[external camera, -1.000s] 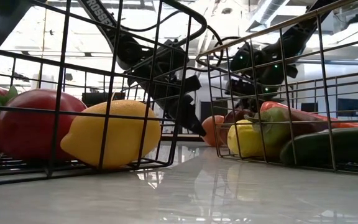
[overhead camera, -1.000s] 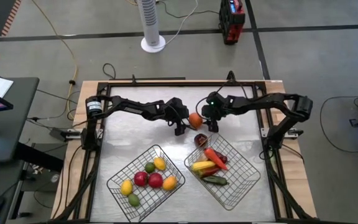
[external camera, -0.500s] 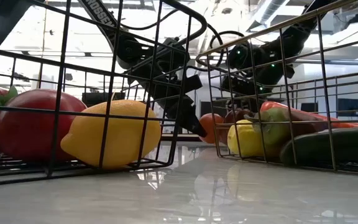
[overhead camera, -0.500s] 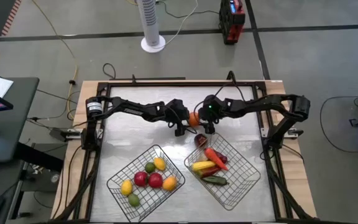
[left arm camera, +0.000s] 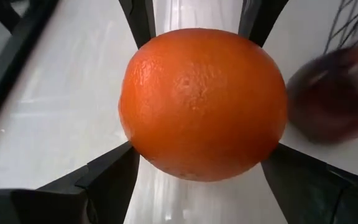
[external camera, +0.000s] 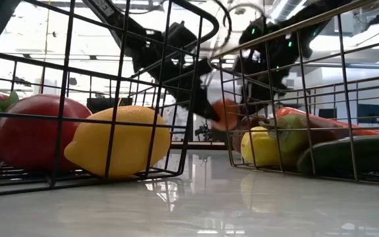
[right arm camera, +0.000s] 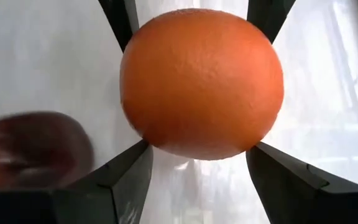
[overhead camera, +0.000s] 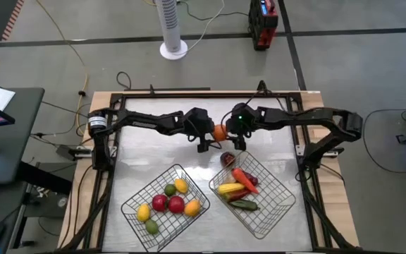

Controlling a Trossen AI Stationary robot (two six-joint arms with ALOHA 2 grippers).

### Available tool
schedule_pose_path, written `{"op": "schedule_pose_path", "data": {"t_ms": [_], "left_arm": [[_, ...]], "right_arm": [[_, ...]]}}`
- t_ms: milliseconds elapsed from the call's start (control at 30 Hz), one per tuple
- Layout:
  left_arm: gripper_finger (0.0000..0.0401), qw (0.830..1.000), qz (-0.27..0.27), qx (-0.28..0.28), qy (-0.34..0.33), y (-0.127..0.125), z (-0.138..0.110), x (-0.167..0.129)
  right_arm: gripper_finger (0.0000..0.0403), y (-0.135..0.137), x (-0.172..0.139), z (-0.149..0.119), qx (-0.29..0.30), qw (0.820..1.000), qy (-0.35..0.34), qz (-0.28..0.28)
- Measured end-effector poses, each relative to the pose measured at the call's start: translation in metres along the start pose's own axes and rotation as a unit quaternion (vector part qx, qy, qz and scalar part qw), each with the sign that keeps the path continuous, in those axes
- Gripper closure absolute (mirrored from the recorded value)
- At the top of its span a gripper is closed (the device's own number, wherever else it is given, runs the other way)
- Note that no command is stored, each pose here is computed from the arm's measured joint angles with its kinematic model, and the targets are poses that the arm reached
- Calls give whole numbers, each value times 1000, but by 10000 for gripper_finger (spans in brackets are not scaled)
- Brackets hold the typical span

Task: Sort produce into baskets
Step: Put the orange into the black basket

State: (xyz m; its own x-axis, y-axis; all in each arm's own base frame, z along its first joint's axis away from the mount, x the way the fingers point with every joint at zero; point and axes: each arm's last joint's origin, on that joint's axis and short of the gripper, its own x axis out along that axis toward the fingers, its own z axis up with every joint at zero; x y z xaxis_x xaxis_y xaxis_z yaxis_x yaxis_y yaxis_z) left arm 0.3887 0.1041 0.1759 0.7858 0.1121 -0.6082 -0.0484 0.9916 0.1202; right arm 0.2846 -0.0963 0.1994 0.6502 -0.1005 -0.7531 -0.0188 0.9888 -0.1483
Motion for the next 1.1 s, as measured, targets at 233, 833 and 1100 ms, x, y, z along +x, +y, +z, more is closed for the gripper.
{"op": "schedule_pose_path", "data": {"t_ms": [233, 833, 1100], "left_arm": [[88, 1000, -3, 9, -29, -3, 27, -41], [88, 994, -92, 18, -55, -104, 67, -147], [88, 994, -103, -23, 20, -148, 52, -153]], "right_arm": [[117, 13, -49, 34, -8, 997, -71, -13], [117, 113, -54, 80, -40, 974, -207, 84], [117, 145, -32, 115, -44, 972, -204, 110]]}}
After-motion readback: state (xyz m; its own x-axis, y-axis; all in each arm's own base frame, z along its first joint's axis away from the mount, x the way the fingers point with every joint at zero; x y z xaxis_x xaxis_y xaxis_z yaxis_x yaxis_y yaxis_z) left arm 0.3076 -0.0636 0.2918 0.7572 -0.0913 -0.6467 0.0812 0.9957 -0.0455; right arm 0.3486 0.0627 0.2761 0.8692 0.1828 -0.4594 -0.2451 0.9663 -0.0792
